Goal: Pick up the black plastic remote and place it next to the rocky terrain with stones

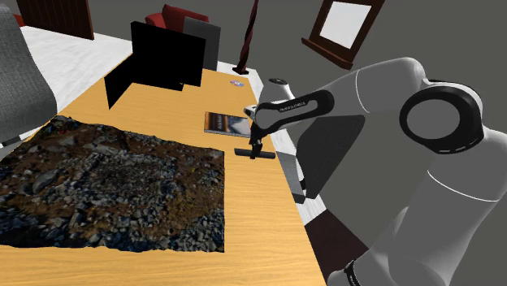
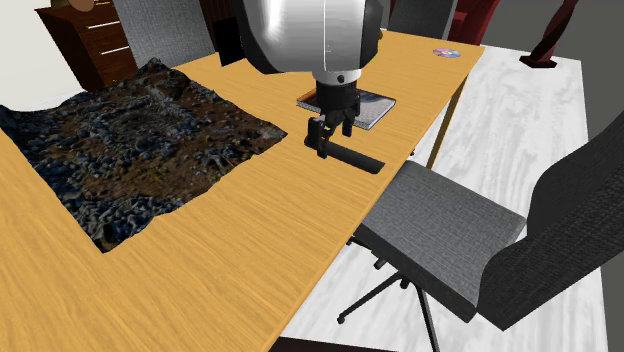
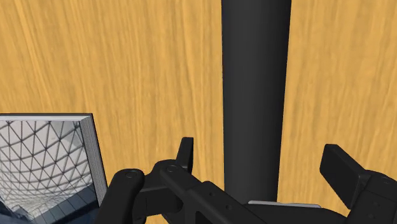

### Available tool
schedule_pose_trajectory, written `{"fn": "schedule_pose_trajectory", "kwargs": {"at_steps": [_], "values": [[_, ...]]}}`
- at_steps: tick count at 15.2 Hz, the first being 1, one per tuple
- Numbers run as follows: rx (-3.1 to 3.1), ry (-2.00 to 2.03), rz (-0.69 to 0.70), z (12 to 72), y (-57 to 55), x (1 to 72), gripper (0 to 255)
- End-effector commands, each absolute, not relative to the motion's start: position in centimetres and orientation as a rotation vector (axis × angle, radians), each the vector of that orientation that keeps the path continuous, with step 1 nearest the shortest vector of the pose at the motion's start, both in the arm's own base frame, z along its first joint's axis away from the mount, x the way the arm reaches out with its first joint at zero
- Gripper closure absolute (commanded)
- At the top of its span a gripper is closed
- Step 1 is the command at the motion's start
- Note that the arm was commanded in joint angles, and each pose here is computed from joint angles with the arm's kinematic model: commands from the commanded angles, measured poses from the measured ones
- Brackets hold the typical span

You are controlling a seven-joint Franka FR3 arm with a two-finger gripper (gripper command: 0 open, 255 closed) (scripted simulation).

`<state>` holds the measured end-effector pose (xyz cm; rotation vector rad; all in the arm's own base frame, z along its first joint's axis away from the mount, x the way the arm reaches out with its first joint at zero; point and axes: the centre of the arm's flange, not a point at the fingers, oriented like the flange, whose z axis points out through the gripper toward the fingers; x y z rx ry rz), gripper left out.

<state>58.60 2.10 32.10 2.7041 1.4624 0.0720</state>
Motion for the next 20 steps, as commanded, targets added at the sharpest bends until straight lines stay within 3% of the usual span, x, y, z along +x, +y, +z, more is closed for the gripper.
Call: {"fn": "schedule_pose_trajectory", "kwargs": {"at_steps": [1, 8, 9, 20], "values": [[2.704, 1.463, 0.073, 31.5, 2.0, 58.7, 0], [2.704, 1.463, 0.073, 31.5, 2.0, 58.7, 0], [2.704, 1.463, 0.073, 31.5, 2.0, 58.7, 255], [2.704, 1.463, 0.073, 32.5, 2.0, 58.7, 255]]}}
